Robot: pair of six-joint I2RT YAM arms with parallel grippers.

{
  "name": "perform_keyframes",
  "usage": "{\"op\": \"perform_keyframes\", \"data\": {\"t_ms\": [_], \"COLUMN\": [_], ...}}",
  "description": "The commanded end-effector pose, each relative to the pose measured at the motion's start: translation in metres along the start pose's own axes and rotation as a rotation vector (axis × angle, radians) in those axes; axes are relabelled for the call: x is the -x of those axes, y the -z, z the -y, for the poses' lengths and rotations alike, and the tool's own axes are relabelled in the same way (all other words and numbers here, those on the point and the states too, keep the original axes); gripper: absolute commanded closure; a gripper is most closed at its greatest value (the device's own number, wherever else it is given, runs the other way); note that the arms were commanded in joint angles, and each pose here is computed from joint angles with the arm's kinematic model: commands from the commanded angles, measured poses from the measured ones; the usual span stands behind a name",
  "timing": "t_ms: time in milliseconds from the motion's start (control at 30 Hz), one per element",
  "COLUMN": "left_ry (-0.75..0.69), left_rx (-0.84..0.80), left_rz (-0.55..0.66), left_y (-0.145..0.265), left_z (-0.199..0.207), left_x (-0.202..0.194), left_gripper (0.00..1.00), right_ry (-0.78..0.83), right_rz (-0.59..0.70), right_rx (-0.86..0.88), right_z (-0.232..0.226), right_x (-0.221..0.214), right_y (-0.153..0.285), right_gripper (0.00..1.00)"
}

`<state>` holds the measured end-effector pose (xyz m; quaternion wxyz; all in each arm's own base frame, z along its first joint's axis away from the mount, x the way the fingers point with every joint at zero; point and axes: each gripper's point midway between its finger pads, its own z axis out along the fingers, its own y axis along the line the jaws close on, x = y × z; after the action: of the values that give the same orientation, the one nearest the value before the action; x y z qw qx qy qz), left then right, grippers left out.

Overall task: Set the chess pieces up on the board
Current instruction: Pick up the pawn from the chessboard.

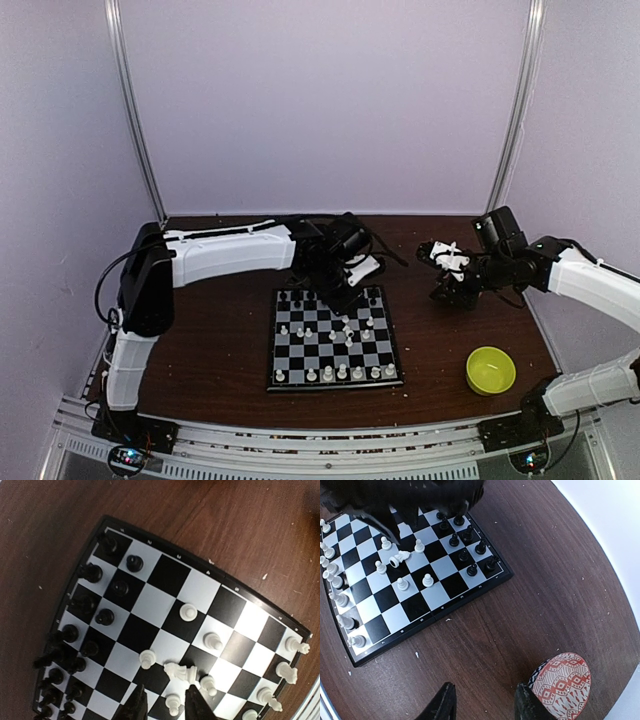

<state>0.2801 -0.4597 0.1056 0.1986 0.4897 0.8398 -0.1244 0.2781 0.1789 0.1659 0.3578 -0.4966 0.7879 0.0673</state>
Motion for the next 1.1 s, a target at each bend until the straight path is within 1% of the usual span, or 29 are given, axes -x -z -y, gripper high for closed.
{"op": "perform_keyframes", "data": {"t_ms": [0, 233, 300, 433, 533, 700, 1067], "left_ry": [0.084, 0.101, 0.105, 0.111, 0.120, 0.126, 0.136], "left_rx": [0.002, 0.034, 0.048, 0.069, 0.072, 0.050, 0.046], "left_rz": [0.005, -0.031, -0.041, -0.038, -0.036, -0.046, -0.058], "left_y": [-0.008, -0.015, -0.018, -0.023, -0.027, -0.038, -0.053], "left_z": [0.004, -0.001, -0.003, -0.008, -0.010, -0.011, -0.017], "left_x": [0.005, -0.009, -0.013, -0.012, -0.010, -0.012, -0.016], "left_gripper": [0.73, 0.73, 0.71, 0.70, 0.71, 0.77, 0.84], "right_ry": [0.007, 0.006, 0.007, 0.009, 0.008, 0.010, 0.011], "right_rz": [0.010, 0.001, 0.000, 0.001, 0.001, -0.002, -0.004], "right_rx": [-0.036, -0.024, -0.025, -0.027, -0.027, -0.029, -0.029], "right_z": [0.006, 0.005, 0.005, 0.005, 0.005, 0.005, 0.005], "right_x": [0.002, 0.001, 0.001, 0.001, 0.001, 0.000, -0.001], "right_y": [0.005, 0.003, 0.003, 0.003, 0.003, 0.003, 0.003], "right_gripper": [0.61, 0.61, 0.61, 0.61, 0.61, 0.61, 0.62]}}
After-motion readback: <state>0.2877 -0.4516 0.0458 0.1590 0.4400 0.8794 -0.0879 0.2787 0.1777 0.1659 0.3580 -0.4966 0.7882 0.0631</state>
